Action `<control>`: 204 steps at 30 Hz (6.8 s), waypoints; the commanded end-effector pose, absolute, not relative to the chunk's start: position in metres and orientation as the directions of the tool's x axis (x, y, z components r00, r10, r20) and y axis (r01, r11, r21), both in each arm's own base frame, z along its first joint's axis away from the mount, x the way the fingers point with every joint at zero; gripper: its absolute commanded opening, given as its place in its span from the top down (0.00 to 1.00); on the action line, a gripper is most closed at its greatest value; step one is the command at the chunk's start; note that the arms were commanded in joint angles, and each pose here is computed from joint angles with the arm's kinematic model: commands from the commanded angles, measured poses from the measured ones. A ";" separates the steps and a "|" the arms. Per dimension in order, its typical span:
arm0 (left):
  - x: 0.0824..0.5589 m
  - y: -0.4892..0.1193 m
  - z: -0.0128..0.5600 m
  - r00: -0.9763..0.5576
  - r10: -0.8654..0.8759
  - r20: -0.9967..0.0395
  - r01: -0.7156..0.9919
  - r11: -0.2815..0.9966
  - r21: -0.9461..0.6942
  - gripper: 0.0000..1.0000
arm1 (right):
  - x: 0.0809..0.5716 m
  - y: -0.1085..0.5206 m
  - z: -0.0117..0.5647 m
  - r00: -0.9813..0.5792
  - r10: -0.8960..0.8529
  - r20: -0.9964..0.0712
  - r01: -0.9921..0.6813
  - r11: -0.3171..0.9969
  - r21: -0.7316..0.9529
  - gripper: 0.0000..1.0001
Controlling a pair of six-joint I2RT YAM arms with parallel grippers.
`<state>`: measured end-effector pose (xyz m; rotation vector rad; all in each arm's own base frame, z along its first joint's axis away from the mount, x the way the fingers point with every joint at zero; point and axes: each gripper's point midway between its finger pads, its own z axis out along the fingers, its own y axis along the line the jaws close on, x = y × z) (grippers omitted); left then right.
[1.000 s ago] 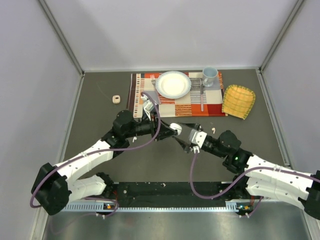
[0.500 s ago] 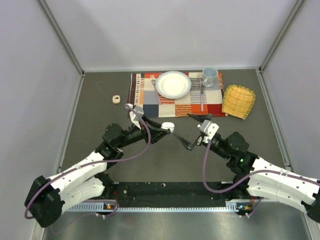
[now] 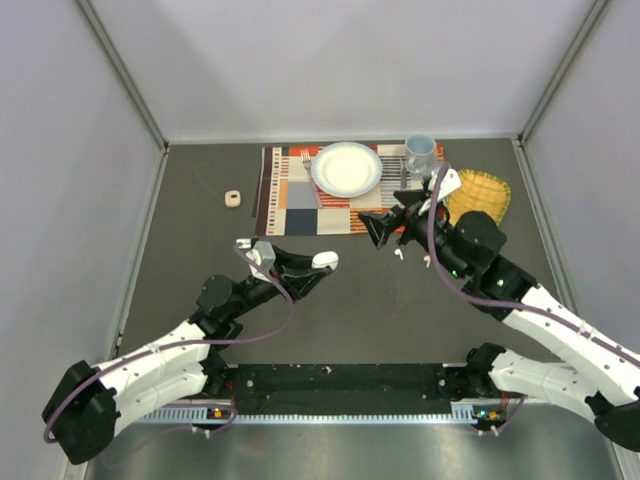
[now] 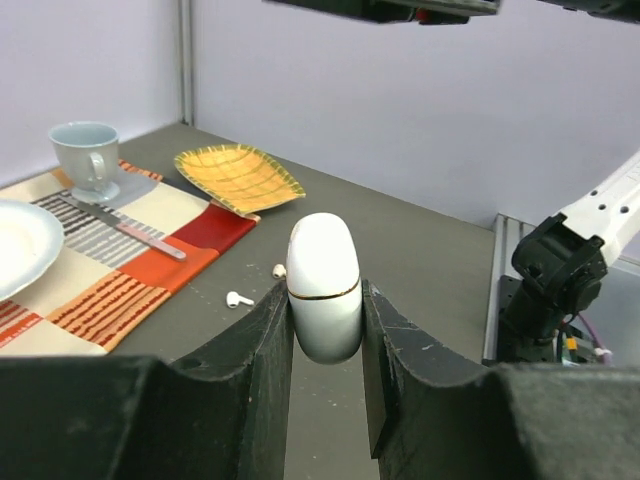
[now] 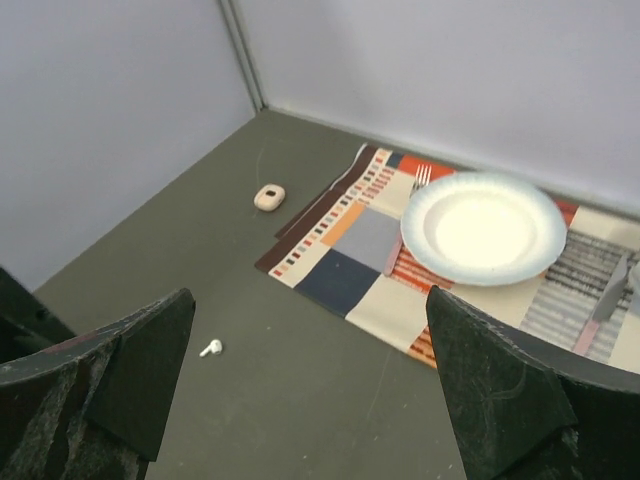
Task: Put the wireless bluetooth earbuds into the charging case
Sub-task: Open the charging case, then pick up the right earbud from the center of the board.
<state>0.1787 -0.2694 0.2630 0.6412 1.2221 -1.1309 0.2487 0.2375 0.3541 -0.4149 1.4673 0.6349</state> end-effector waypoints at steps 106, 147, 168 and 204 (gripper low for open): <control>0.120 -0.251 0.324 0.356 -0.566 -0.744 0.930 0.294 0.221 1.00 | 0.203 0.328 0.285 -0.598 0.027 -0.801 -0.723 0.414 0.553 0.08; 0.141 -0.229 0.304 0.401 -0.467 -0.788 0.872 0.459 0.171 1.00 | 0.303 0.171 0.138 -0.703 -0.003 -0.711 -0.281 0.920 0.274 0.28; 0.140 -0.218 0.301 0.424 -0.448 -0.787 0.850 0.497 0.174 1.00 | 0.342 0.152 0.102 -0.681 -0.200 -0.705 -0.302 0.953 0.022 0.34; 0.135 -0.214 0.299 0.418 -0.442 -0.794 0.852 0.494 0.173 1.00 | 0.352 0.165 0.055 -0.757 -0.331 -0.563 -0.401 0.916 0.001 0.57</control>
